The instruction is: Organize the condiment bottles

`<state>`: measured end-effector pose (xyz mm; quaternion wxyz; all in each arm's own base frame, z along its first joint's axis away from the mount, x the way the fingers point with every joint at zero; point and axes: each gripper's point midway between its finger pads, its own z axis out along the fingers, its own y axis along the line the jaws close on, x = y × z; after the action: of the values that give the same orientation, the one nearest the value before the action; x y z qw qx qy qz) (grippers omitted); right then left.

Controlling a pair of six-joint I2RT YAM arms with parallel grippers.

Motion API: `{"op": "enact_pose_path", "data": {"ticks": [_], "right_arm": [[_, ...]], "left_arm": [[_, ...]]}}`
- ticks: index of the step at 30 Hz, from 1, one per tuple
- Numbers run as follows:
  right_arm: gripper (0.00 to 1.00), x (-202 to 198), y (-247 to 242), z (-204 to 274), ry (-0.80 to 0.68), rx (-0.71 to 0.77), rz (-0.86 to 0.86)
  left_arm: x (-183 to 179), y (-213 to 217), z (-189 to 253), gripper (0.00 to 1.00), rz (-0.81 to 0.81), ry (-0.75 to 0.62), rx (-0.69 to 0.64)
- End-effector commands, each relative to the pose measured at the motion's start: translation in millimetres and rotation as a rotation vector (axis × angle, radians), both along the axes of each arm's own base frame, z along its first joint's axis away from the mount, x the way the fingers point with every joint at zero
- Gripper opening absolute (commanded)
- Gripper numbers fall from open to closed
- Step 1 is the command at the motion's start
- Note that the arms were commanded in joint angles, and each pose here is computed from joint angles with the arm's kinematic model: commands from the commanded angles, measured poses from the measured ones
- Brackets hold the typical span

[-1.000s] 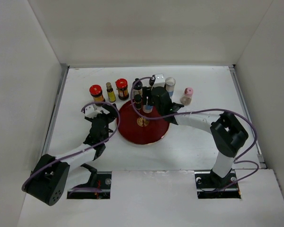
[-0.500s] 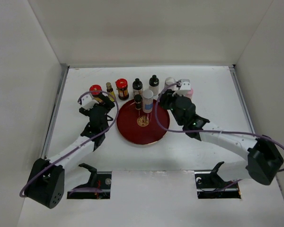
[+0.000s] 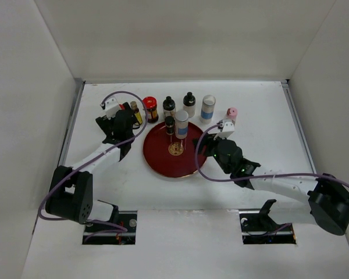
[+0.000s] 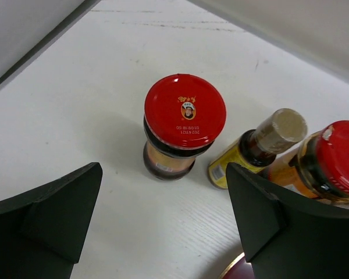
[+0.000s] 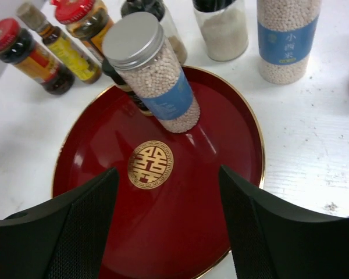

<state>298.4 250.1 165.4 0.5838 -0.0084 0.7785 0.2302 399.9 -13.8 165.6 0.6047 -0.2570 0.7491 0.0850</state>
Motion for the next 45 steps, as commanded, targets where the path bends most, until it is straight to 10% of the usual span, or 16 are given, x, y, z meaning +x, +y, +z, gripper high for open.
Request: {"op": "enact_pose_path", "data": {"ticks": [1,20,27,34,45], "right_arm": [[0.74,-2.2,9.8,37.0,-0.083,0.129,0.034],[0.75,-3.2,16.9,33.3,-0.071,0.122,0.066],[0.75,-3.2,17.6,32.3,-0.072,0.119,0.068],[0.75,-3.1,17.6,29.8,-0.069,0.112,0.068],[0.76,-4.3,15.4,31.0,-0.07,0.119,0.067]], "left_arm": [[12.9,2.8,20.0,0.89,-0.01,-0.015,0.04],[73.8,7.7,5.0,0.83,-0.045,0.05,0.068],[78.8,16.6,0.7,0.63,-0.02,0.059,0.077],[60.2,30.7,6.0,0.35,0.048,0.033,0.089],[-24.6,-13.4,95.4,0.31,-0.03,-0.155,0.111]]}}
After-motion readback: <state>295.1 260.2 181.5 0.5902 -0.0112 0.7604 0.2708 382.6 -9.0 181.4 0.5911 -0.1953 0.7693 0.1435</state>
